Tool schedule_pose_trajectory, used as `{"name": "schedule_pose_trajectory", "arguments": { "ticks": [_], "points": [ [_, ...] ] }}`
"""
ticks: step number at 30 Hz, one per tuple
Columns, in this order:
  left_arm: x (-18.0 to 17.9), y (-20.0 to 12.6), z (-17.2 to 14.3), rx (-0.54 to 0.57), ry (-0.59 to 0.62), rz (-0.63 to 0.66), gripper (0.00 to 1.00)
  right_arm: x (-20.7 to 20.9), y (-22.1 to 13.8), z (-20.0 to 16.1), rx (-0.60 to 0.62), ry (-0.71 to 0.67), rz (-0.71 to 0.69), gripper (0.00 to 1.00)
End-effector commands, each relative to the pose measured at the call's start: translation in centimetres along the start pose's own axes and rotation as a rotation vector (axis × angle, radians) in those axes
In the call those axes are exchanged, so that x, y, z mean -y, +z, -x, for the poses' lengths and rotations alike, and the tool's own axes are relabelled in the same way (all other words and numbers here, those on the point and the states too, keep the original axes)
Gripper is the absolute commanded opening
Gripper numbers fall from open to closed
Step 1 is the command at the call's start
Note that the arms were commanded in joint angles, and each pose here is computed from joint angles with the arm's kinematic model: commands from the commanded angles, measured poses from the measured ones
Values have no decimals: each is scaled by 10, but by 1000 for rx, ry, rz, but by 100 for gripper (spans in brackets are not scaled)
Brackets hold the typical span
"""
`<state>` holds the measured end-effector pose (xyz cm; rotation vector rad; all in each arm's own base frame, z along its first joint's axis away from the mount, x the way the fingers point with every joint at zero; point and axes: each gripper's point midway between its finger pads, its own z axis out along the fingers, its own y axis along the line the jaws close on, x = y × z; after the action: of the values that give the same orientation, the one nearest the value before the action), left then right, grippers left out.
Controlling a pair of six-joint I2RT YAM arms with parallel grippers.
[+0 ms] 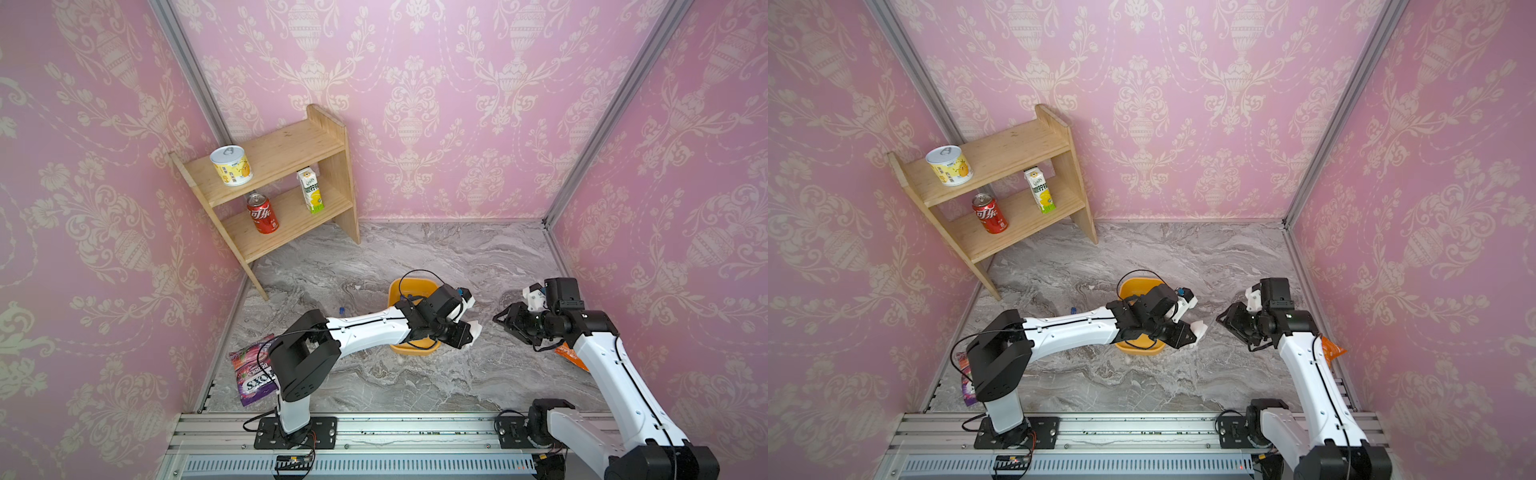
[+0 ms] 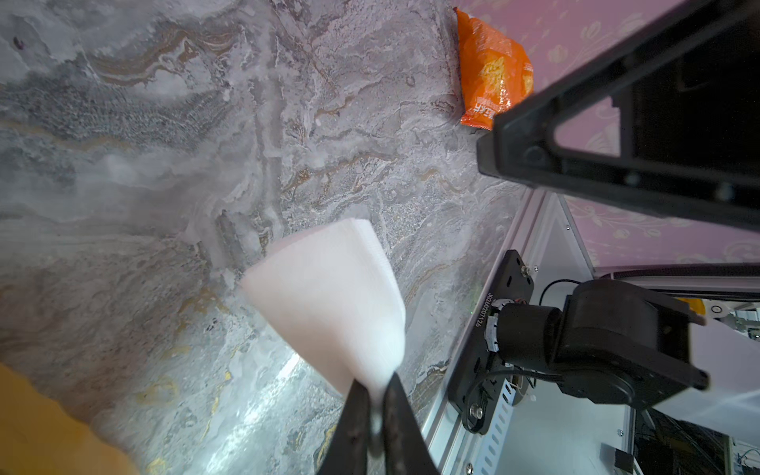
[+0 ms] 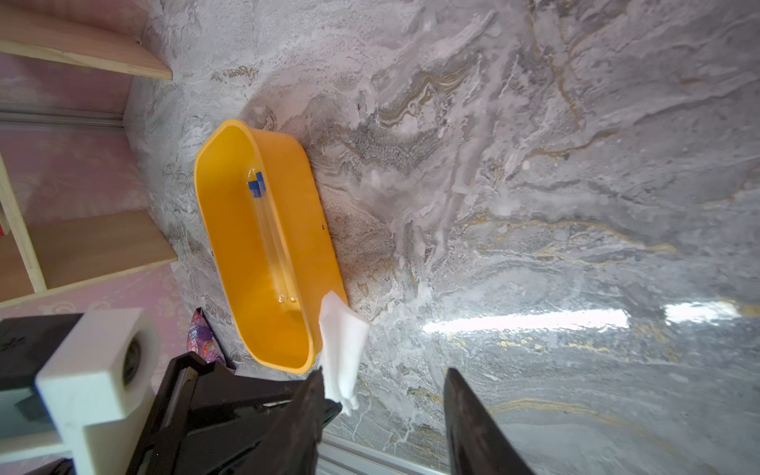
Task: Wipe the exteriors of test tubes
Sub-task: Place the cleaning item at the center of the board.
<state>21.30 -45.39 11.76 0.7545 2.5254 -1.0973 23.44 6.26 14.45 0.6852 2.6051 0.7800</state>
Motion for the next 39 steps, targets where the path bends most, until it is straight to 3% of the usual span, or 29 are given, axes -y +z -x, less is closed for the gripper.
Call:
{"name": "schedule_pose_trajectory", "arguments": {
  "ticks": [1,8,12,20,32,39],
  "points": [
    [-15,13,2,-8,-6,130,11,15,3,-5,-1,5,-41,49],
    [-44,35,-7,-125,68,376,14,21,7,-4,-1,10,-51,49],
    [-47,42,-12,-141,65,385,47,26,8,-5,-7,10,-68,49],
    [-39,37,-9,-110,67,345,98,34,11,-7,-15,20,-89,52],
    [-37,43,-25,-144,94,329,99,41,38,-12,-146,32,-93,58],
    [-43,39,-45,-173,102,334,99,40,66,-30,-287,-43,-145,61]
  ]
}}
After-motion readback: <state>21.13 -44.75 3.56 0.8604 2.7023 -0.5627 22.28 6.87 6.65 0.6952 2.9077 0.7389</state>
